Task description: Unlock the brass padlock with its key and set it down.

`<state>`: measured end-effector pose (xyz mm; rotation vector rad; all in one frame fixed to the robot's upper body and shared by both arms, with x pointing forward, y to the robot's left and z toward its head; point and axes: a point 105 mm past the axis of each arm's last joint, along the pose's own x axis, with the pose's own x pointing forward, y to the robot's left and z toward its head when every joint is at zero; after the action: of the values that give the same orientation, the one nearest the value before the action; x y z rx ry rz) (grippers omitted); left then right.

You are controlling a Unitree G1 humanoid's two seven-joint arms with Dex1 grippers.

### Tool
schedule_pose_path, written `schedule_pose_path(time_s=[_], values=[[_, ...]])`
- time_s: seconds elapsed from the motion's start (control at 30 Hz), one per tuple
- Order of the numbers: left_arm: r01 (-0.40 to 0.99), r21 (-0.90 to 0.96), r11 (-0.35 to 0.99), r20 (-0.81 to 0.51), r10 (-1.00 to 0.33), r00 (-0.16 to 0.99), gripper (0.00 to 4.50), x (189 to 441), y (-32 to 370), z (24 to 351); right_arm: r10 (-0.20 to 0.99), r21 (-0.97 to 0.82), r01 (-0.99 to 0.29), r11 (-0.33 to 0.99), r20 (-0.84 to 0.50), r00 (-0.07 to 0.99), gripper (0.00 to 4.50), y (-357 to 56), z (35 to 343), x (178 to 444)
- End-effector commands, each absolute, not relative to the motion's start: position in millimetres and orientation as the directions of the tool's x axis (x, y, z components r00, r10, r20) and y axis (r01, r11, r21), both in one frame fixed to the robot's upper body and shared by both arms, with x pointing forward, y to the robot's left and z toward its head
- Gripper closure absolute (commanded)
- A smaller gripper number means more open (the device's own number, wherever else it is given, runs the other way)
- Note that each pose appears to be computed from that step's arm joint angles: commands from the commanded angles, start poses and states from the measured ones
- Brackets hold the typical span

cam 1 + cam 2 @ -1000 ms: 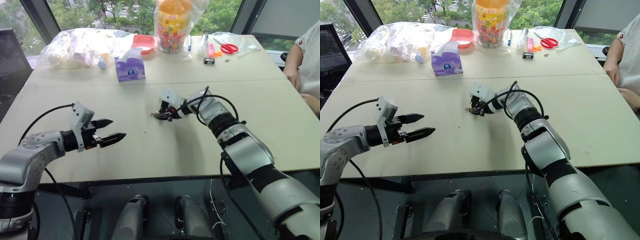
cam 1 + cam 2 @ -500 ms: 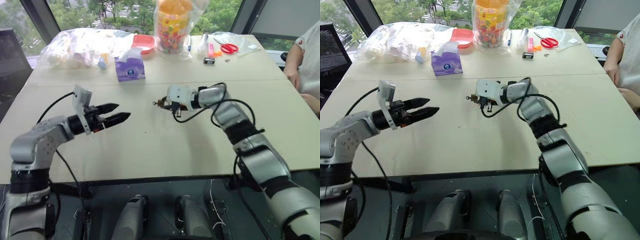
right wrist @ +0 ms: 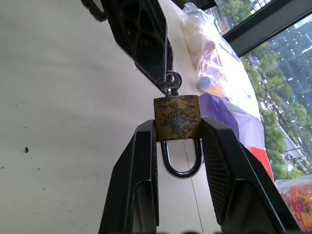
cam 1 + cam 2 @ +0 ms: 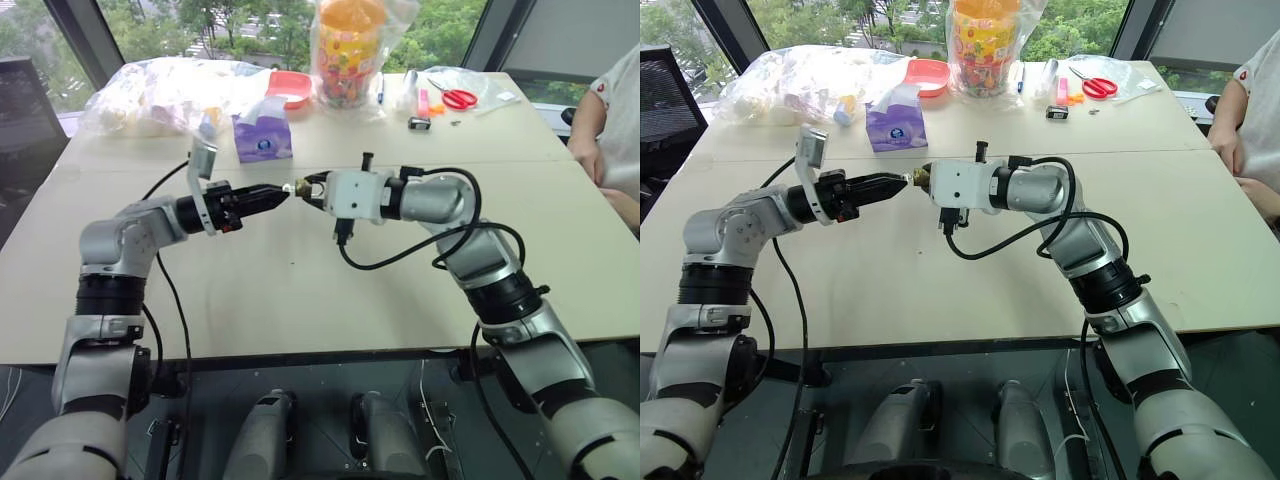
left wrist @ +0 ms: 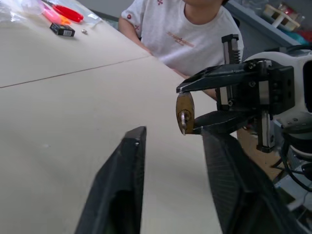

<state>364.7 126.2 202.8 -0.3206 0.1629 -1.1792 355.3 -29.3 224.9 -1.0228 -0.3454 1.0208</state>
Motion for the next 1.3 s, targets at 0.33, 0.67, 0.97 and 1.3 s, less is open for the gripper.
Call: schedule_pose_path(time_s=[0.33,0.67,0.97,1.3], values=[[0.918,-0.272,0.289,0.075,-0.945,0.320,4.27,365.0,120.4,219.4,0.828,-0.859,-0.485,0.163,-0.148,0.540,3.80,-31.5,240.1,349.6],[0.923,-0.141,0.359,0.013,-0.931,0.364,4.43,371.0,120.3,214.4,0.834,-0.850,-0.505,0.148,-0.167,0.526,3.80,-29.9,236.6,347.9],[0.901,0.321,0.291,-0.132,-0.929,0.347,4.43,365.4,102.5,208.3,0.841,-0.811,-0.567,0.146,-0.200,0.503,3.80,-28.1,231.8,344.9],[0.949,0.004,0.314,-0.055,-0.948,0.314,4.18,366.9,113.3,217.6,0.832,-0.828,-0.542,0.142,-0.196,0.518,3.80,-28.0,234.3,347.3]])
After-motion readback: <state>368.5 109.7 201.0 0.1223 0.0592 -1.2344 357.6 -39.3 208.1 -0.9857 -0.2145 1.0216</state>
